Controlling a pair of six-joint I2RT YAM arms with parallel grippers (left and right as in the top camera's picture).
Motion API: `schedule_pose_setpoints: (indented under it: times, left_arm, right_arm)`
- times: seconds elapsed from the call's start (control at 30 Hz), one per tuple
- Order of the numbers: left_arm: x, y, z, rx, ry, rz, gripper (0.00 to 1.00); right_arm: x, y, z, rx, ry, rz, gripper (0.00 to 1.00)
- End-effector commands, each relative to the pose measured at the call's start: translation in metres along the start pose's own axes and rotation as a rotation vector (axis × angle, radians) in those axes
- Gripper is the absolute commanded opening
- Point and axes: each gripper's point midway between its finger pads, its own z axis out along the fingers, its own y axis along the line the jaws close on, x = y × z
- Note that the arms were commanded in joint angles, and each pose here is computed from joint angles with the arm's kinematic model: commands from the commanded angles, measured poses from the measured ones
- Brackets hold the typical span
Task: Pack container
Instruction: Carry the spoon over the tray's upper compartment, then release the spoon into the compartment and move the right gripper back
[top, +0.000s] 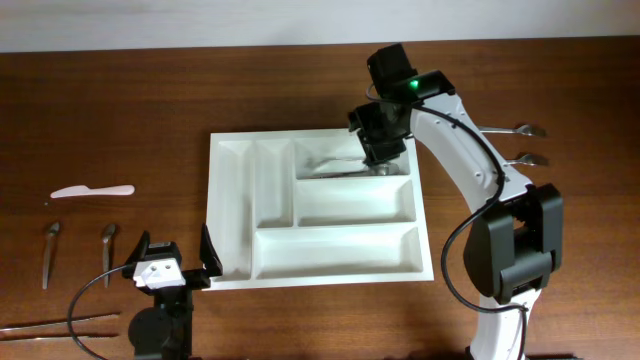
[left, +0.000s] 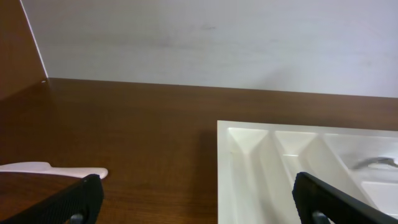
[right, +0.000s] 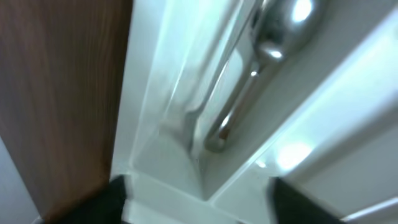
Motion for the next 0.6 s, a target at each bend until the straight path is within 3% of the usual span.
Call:
schedule_pose_setpoints:
  times: [0.0, 0.17, 0.33, 0.37, 0.57]
  left_arm:
    - [0.0, 0.0, 0.0, 0.004, -0.004, 0.019, 0.99]
    - [0.0, 0.0, 0.0, 0.004, -0.004, 0.019, 0.99]
    - [0.0, 0.0, 0.0, 0.004, -0.004, 0.019, 0.99]
    - [0.0, 0.0, 0.0, 0.004, -0.004, 0.019, 0.99]
    - [0.0, 0.0, 0.0, 0.004, -0.004, 0.019, 0.99]
  right_arm:
    - [-0.01, 0.0, 0.0, 0.007, -0.05, 0.007, 0.86]
    - [-0.05, -0.008, -0.008, 0.031, -0.143, -0.016, 0.99]
    - [-0.133, -0.038, -0.033, 0.071, -0.187, 0.074, 0.99]
    - [-0.165, -0.048, -0.044, 0.065, -0.205, 0.09, 0.99]
    - [-0.246, -0.089, -0.073, 0.067, -0.25, 0.107, 0.99]
